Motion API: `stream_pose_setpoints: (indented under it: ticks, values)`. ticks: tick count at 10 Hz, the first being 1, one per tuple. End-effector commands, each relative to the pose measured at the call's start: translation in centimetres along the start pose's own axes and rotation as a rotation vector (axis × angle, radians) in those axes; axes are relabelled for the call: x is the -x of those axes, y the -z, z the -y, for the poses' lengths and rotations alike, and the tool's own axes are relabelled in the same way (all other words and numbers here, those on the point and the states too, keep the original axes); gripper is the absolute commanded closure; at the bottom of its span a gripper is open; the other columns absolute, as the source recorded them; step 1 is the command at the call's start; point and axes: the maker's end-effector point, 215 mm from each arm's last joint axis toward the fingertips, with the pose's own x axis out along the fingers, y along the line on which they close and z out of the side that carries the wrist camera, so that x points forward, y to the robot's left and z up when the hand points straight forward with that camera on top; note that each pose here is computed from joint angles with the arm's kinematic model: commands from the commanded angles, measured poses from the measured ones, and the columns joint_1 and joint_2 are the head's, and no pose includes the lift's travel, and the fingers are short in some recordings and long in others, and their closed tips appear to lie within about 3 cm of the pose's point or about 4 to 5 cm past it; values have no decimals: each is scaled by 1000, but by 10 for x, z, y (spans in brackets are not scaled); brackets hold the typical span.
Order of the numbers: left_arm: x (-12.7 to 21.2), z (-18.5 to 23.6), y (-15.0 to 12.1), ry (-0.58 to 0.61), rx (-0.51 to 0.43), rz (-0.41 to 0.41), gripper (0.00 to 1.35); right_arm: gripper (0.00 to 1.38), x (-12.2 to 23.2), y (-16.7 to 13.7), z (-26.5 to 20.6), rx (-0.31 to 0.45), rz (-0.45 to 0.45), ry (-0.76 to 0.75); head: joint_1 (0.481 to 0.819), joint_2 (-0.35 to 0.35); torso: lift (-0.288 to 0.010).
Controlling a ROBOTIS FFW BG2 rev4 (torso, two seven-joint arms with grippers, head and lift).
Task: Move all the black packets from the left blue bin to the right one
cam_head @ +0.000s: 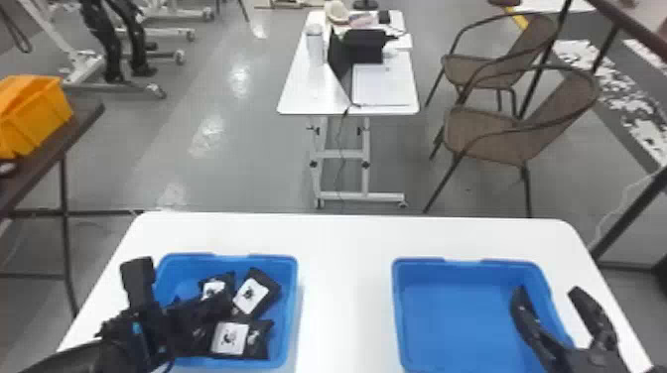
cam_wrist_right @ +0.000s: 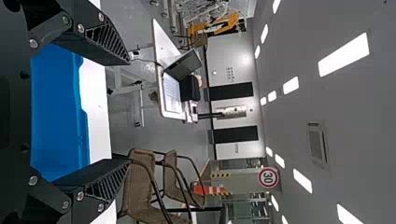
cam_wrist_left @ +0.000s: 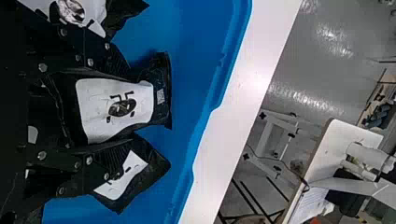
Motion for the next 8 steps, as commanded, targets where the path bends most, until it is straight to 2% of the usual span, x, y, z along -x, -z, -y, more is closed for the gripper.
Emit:
stream_pose_setpoints:
  ticks: [1, 4, 5, 6, 7, 8]
  values:
    - [5, 3, -7, 31, -23, 9, 909, 292, 0, 1, 0, -3, -1, 0, 695, 51, 0]
    - [38, 36, -26, 117, -103, 74, 984, 292, 1, 2, -1, -13, -2, 0, 695, 42, 0]
    - [56, 59, -32, 184, -136, 107, 984, 291, 1, 3, -2, -21, -2, -1, 695, 31, 0]
    - [73, 92, -40, 307, -179, 182, 984, 292, 1, 5, -3, -54, 1, 3, 695, 23, 0]
    - [87, 124, -41, 395, -237, 215, 983, 288, 0, 2, -7, -88, 13, -5, 695, -7, 0]
    - [94, 155, -51, 453, -358, 283, 983, 292, -5, -5, -14, -116, 34, -37, 695, -36, 0]
